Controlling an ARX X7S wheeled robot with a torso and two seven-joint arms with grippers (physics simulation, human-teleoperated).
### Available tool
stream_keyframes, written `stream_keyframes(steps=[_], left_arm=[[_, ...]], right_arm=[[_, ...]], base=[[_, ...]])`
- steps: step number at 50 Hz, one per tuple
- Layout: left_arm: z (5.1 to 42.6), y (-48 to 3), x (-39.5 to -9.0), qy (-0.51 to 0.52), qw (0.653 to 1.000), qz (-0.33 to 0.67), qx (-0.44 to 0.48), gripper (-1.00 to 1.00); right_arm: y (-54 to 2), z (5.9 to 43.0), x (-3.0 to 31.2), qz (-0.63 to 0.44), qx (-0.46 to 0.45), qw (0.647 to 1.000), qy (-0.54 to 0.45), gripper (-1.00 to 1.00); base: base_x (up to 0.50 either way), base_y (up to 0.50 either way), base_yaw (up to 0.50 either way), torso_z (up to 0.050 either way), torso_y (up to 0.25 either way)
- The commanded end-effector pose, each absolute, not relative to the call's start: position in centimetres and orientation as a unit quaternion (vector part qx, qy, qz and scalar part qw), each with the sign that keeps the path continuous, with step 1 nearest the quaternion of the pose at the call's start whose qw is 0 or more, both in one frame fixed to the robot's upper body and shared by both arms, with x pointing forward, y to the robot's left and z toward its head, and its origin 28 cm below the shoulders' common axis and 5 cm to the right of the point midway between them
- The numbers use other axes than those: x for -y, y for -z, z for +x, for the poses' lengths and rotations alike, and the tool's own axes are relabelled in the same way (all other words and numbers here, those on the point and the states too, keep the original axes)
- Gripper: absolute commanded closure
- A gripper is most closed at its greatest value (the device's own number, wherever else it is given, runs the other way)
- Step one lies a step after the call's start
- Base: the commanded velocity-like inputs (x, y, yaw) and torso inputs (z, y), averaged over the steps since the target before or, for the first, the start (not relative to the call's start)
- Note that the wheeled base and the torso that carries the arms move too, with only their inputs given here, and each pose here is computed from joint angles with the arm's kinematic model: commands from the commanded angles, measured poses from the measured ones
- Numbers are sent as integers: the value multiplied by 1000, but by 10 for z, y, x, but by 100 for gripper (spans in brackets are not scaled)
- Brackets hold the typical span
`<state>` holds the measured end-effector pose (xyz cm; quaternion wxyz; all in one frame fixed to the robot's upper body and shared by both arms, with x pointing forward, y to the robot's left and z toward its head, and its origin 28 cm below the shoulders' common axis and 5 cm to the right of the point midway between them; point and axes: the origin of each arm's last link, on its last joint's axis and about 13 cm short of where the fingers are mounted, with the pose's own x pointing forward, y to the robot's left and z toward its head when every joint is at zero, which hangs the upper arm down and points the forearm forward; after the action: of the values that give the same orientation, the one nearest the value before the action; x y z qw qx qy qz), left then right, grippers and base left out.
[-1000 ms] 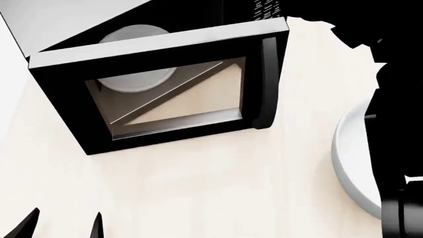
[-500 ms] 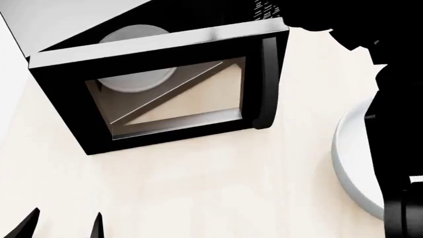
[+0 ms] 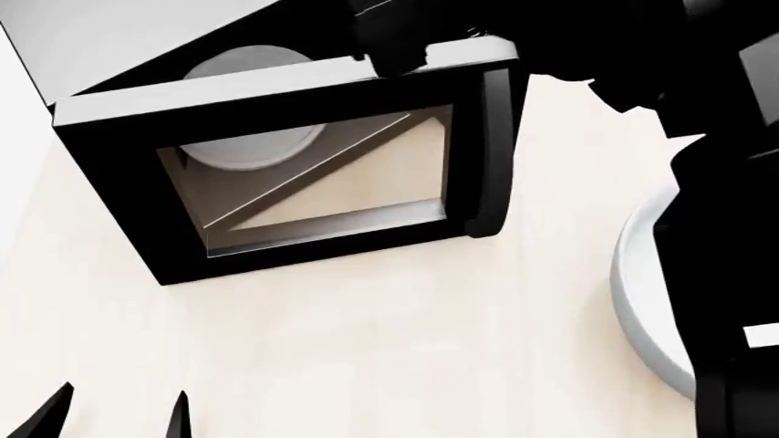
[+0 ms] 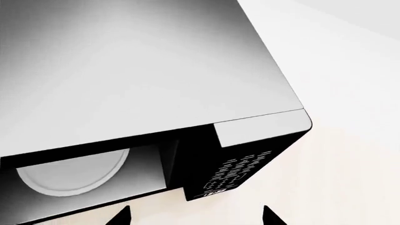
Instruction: Open the microwave.
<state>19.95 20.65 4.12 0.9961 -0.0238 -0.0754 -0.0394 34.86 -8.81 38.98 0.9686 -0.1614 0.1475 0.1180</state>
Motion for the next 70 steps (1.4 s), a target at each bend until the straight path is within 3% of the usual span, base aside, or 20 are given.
stream_keyframes(steps=[1,70], left_arm=[[195,-33,-203,44,997,-52,45,-100],[196,-33,-203,44,997,-52,45,-100]], right_arm=[[-383,349,89,-166,-157,966,-118,-100],[-345,325,107,-164,-196,955,-148,-100]], base=[[0,0,0,0,0],[0,0,0,-1,-3]])
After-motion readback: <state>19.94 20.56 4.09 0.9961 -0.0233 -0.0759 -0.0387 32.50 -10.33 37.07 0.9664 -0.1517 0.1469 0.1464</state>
